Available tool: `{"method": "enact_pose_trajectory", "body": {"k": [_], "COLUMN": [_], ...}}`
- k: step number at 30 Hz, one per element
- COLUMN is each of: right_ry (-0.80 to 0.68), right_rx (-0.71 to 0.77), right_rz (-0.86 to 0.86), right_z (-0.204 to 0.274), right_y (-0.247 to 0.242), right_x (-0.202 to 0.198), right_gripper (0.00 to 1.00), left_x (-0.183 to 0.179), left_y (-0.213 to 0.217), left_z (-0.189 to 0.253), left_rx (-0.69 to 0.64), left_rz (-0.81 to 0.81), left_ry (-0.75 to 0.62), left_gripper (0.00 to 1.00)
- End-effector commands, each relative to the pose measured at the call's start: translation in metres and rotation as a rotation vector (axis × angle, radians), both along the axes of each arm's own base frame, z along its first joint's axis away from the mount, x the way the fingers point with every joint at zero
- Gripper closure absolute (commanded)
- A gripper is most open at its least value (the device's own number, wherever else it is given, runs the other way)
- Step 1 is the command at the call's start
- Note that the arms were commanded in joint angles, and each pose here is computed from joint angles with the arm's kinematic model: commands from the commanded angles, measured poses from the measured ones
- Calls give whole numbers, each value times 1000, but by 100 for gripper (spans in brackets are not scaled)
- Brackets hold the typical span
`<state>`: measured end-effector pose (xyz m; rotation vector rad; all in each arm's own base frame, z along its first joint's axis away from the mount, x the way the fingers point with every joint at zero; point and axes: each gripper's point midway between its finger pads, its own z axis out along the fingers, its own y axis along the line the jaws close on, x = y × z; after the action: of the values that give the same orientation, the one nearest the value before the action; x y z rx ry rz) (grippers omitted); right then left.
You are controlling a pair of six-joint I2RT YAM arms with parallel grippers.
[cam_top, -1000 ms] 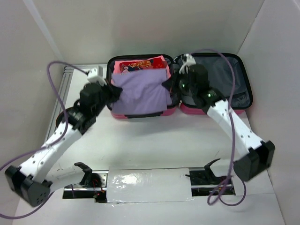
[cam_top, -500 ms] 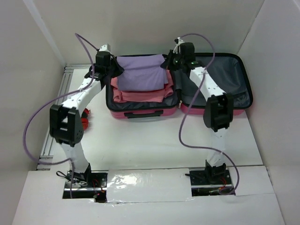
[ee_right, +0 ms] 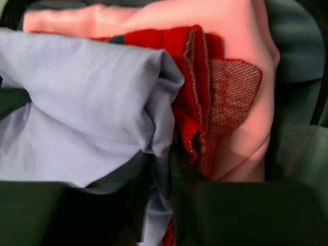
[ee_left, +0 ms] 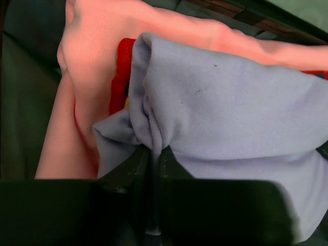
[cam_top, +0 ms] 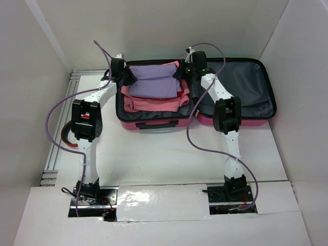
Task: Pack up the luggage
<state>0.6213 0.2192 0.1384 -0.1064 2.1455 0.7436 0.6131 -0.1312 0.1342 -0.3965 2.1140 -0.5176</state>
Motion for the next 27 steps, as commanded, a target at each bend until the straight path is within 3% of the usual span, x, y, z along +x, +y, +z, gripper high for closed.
{"method": "enact_pose_trajectory", "body": {"k": [1, 2, 3, 4, 7, 8, 9, 10, 11, 15, 17, 20, 27], "right_ry": [-74, -93, -104, -115, -195, -257, -306, -307, -339, -365, -321, -357, -258], "right_rx": [-18, -15, -12, -10, -41, -66, -91, -99, -107, -119, -115, -96, -80], "right_rz": [-54, -63, -45, -45, -12, -19, -10, -27, -33, -67, -43, 5, 84], "right_z": [17, 30, 40, 49, 97, 128, 158, 158, 180, 211, 196, 213, 165], "right_y": [-32, -38, -36, -36, -34, -39, -29, -32, -32, -41, -36, -17, 16], "right_x": [24, 24, 21, 18, 3, -4, -18, -17, -30, -64, -83, -122, -190], "right_gripper": [65, 58, 45, 38, 19, 18, 18, 18, 14, 12, 12, 12, 7], "left_x": [12, 12, 11, 7, -2, -6, -16, -17, -27, -72, -97, -146, -260], "left_y": [18, 23, 23, 22, 31, 33, 36, 36, 44, 73, 90, 134, 208], "left_z": [12, 22, 28, 45, 98, 111, 144, 145, 181, 234, 217, 195, 95], "left_rx": [46, 51, 57, 57, 91, 113, 122, 122, 129, 116, 108, 88, 46], "left_rz": [8, 2, -2, -18, -26, -36, -29, -29, -18, 61, 102, 250, 539], "left_ry": [-55, -67, -79, -101, -192, -213, -263, -264, -329, -371, -291, -194, 90], "left_gripper": [77, 65, 53, 27, 15, 11, 10, 10, 8, 7, 7, 7, 6]}}
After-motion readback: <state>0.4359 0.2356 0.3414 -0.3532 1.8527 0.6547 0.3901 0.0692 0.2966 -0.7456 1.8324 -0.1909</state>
